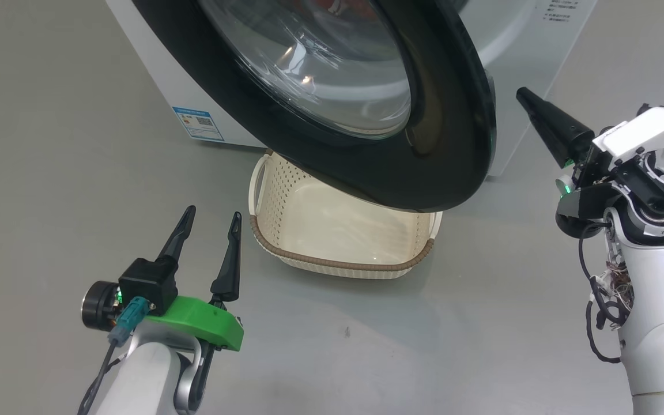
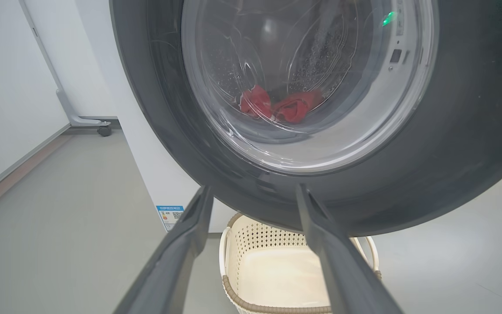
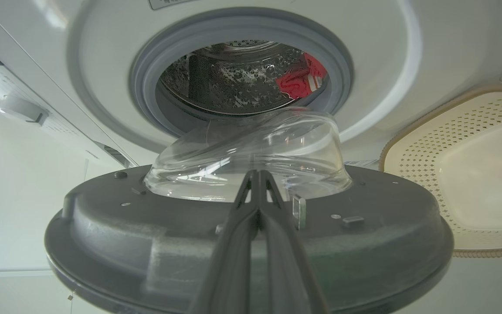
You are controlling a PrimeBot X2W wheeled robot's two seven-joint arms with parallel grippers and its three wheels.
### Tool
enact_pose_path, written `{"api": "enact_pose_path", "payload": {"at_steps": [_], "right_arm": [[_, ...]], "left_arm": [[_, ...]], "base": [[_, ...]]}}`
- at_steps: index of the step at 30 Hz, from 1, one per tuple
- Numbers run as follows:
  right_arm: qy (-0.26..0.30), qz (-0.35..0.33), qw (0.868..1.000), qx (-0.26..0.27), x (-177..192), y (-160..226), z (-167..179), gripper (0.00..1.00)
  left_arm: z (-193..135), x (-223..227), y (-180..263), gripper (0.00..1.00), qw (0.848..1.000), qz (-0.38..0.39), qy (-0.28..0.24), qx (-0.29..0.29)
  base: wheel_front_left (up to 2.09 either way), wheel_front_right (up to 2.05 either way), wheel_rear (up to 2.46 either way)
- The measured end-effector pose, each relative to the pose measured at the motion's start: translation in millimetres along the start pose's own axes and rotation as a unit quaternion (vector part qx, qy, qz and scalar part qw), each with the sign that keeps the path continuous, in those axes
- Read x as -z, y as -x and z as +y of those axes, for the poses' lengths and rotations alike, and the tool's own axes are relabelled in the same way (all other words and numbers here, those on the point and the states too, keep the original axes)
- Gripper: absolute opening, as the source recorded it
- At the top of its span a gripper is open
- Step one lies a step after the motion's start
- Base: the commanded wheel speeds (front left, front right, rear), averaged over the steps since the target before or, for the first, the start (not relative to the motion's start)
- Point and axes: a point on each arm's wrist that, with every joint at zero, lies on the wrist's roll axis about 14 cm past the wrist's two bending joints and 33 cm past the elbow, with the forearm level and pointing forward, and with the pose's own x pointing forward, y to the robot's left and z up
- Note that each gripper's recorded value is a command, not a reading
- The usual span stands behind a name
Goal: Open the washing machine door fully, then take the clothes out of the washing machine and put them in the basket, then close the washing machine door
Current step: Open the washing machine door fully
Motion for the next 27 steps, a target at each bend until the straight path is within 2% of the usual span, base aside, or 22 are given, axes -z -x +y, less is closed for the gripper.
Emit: {"api": "enact_pose_path", "payload": {"at_steps": [6,18,27], "right_arm": [[-0.014,0.059,0.998,0.005,25,-11,-4,0.00],[-0.014,0.103,0.995,0.009,39,-13,-5,0.00],[-0.004,0.163,0.987,-0.009,68,-10,6,0.00]], "left_arm": [[7,-2,3,1.00,1.000,-0.003,-0.001,-0.011],[10,-5,4,1.00,1.000,-0.006,-0.002,-0.017],[8,-10,7,1.00,1.000,-0.012,-0.003,-0.015]], "base": [[0.00,0.00,0.00],[0.00,0.00,0.00],[0.00,0.00,0.00]]}}
